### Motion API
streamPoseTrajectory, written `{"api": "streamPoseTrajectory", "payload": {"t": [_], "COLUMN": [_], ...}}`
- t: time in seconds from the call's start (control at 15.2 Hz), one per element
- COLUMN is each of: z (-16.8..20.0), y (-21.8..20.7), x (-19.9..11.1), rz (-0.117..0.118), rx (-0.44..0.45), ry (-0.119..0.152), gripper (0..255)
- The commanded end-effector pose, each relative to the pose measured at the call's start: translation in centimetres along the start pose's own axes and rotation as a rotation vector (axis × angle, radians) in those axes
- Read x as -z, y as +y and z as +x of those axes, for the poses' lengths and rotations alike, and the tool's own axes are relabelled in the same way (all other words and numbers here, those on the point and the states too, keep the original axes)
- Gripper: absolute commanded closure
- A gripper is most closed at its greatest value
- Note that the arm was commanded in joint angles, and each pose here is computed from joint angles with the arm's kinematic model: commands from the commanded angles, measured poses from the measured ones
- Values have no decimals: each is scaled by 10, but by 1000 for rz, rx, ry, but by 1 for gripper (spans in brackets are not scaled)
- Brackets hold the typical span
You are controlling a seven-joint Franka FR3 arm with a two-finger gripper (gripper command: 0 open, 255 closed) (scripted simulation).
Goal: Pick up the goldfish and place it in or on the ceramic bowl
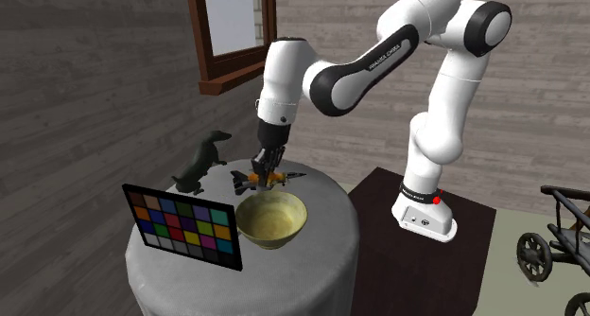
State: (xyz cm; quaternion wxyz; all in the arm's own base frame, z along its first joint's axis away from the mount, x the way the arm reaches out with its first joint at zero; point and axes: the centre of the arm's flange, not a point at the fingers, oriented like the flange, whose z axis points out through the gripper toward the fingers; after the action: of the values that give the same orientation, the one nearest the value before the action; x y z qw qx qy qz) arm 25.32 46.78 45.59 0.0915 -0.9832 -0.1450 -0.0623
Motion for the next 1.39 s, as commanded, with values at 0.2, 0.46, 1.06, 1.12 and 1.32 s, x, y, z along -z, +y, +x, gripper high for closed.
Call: {"api": "streamPoseTrajectory", "payload": {"t": [0.2, 0.46, 1.06, 1.12, 1.32], "z": [-16, -19, -23, -23, -23], "y": [-3, 0, 4, 4, 4], "x": [-21, -42, -63, -63, -63], "rz": [0, 0, 0, 0, 0], "rx": [-1, -1, -1, -1, -1], "ry": [0, 0, 0, 0, 0], "gripper": [255, 255, 255, 255, 0]}}
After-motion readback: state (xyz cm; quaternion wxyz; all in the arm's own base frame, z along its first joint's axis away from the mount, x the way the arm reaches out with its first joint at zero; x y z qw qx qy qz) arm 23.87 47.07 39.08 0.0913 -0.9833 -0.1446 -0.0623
